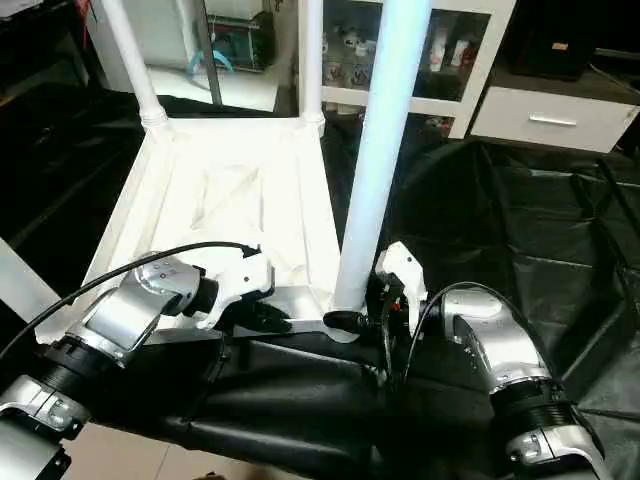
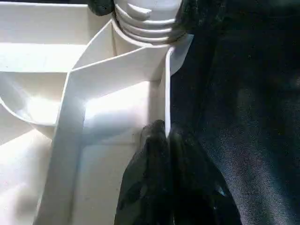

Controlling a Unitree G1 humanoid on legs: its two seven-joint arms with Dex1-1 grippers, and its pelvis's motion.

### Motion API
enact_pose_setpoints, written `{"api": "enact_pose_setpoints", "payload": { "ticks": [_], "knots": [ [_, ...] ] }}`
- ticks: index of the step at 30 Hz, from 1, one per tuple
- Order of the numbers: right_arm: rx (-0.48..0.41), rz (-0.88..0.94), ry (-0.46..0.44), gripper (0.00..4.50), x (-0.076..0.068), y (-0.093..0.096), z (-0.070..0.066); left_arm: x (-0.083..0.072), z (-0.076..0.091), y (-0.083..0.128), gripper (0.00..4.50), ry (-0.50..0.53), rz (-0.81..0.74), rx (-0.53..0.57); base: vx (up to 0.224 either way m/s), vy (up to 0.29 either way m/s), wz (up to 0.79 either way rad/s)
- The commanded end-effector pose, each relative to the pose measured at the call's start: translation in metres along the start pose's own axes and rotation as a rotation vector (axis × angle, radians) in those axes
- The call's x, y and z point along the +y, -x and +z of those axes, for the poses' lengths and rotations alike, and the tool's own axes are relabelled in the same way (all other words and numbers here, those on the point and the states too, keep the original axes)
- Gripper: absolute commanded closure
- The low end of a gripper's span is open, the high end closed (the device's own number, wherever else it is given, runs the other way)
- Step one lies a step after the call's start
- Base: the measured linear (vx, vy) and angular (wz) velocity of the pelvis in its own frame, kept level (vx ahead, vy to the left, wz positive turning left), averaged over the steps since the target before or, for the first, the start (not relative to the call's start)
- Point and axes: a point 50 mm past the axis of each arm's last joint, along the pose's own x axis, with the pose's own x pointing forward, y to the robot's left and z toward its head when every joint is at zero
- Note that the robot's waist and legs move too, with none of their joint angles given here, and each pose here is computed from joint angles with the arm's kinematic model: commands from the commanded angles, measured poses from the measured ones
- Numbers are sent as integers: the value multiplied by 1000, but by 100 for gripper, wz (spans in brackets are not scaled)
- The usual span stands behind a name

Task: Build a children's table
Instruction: Rotate leg to tighten

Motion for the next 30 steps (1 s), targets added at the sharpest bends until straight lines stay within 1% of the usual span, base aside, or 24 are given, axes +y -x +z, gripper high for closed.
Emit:
{"api": "enact_pose_setpoints", "payload": {
  "ticks": [1,2,5,7,9,10,12,15,16,19,21,22,23,24,26,28,29,30],
  "knots": [
    [16,56,1,180,4,-4,-1,-13,-20,-13,450,48,-81,85,0,0,0],
    [16,56,1,180,4,-4,-1,-13,-20,-13,450,48,-81,85,0,0,0],
    [38,61,9,182,7,-5,-9,-12,-20,-14,450,62,-59,79,0,0,0],
    [25,29,16,182,6,-7,-10,-10,-19,-14,450,71,-30,68,0,0,0],
    [6,-91,22,183,-2,-10,-10,-6,-18,-14,450,85,5,58,0,0,0],
    [-3,-235,19,183,-11,-14,-11,0,-17,-14,450,110,61,45,0,0,0],
    [-11,-283,10,184,-14,-15,-11,2,-16,-15,450,122,85,40,0,0,0],
    [-70,-422,-84,184,-18,-23,-14,13,-16,-15,450,136,171,49,-18,0,0],
    [-70,-422,-84,184,-18,-23,-14,13,-16,-15,450,136,171,49,0,0,0],
    [-102,-537,-164,184,-20,-34,-14,21,-14,-15,450,160,241,47,0,0,0],
    [-107,-579,-190,184,-21,-38,-14,24,-13,-14,450,167,264,48,0,0,0],
    [-111,-627,-215,184,-23,-43,-14,27,-12,-14,450,175,288,49,0,0,0],
    [-113,-663,-233,184,-24,-46,-13,29,-12,-14,450,181,306,50,0,0,0],
    [-110,-729,-257,184,-25,-54,-11,33,-11,-15,450,191,342,54,0,0,0],
    [-105,-784,-281,184,-25,-62,-10,36,-11,-15,450,197,375,58,0,0,0],
    [-75,-903,-317,184,-24,-73,-8,39,-11,-15,450,210,415,62,0,0,0],
    [-75,-903,-317,184,-24,-73,-8,39,-11,-15,450,210,415,62,0,0,0],
    [-48,-963,-281,184,-23,-79,-5,41,-10,-16,450,213,423,61,0,0,0]
  ]
}}
